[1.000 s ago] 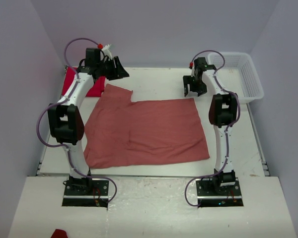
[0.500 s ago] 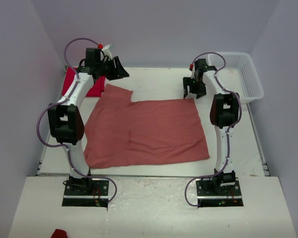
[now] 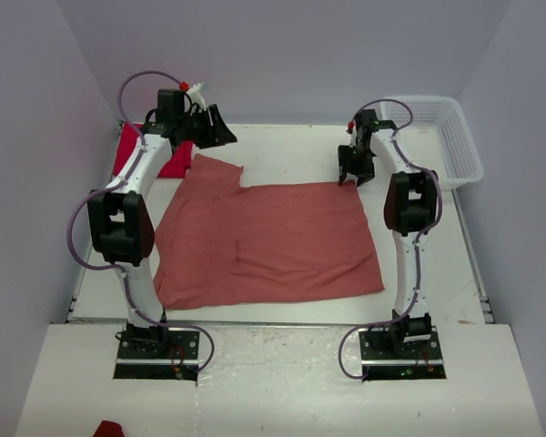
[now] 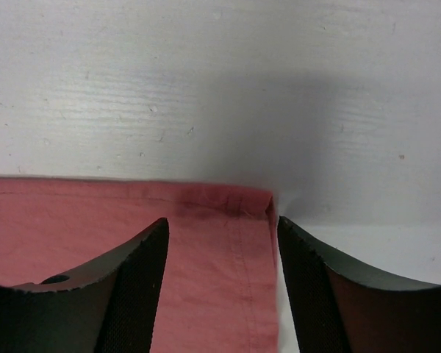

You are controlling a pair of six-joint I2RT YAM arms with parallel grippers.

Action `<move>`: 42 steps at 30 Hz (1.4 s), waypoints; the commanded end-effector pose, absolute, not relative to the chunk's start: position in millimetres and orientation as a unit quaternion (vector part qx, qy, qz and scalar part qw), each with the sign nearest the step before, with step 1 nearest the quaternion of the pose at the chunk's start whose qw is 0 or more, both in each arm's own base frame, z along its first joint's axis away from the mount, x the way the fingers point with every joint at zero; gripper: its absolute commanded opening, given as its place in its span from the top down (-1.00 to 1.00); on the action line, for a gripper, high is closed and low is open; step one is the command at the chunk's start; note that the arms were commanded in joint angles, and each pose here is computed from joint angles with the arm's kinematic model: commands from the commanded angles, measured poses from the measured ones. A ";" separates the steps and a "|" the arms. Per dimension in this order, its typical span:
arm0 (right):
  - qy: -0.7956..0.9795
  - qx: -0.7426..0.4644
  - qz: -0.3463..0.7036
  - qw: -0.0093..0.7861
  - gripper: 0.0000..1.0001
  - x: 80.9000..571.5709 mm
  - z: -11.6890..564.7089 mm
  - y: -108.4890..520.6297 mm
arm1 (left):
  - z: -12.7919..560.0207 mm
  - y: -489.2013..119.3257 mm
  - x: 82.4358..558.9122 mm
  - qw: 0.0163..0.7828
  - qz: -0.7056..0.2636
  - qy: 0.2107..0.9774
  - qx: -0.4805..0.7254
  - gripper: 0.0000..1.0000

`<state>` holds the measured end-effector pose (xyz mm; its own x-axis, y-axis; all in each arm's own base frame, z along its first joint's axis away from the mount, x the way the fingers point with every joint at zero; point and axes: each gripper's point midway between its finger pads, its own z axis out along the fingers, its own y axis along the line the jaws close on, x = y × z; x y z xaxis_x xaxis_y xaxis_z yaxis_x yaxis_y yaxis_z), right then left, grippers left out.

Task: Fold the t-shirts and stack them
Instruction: Grap the side of the flattened tshirt furthest away from the robot with both arms

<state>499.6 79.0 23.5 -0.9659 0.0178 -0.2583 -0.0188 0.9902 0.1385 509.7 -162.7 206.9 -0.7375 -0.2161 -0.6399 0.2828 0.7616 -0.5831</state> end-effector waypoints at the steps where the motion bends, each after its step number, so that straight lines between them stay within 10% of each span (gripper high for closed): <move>1: 0.987 0.005 0.062 0.148 -0.22 502.1 54.6 83.7 | 223.8 -163.3 510.3 0.378 -0.355 0.855 0.030 -0.05; 10: 0.987 0.005 0.059 0.151 -0.05 507.1 53.5 85.3 | 224.7 -161.3 509.2 0.380 -0.348 0.856 0.034 -0.06; 17: 0.985 0.013 0.041 0.164 -0.38 513.1 53.9 85.3 | 230.4 -162.2 510.8 0.386 -0.356 0.851 0.034 -0.07; 42: 0.977 -0.046 0.042 0.206 -0.58 531.9 59.6 71.1 | 224.5 -159.1 508.3 0.381 -0.363 0.850 0.027 -0.08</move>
<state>510.1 75.1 36.2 -0.9487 -0.0456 -0.3130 -0.0631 0.9969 0.0459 509.7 -160.2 207.9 -0.7382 -0.2199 -0.6377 0.2888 0.7513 -0.5934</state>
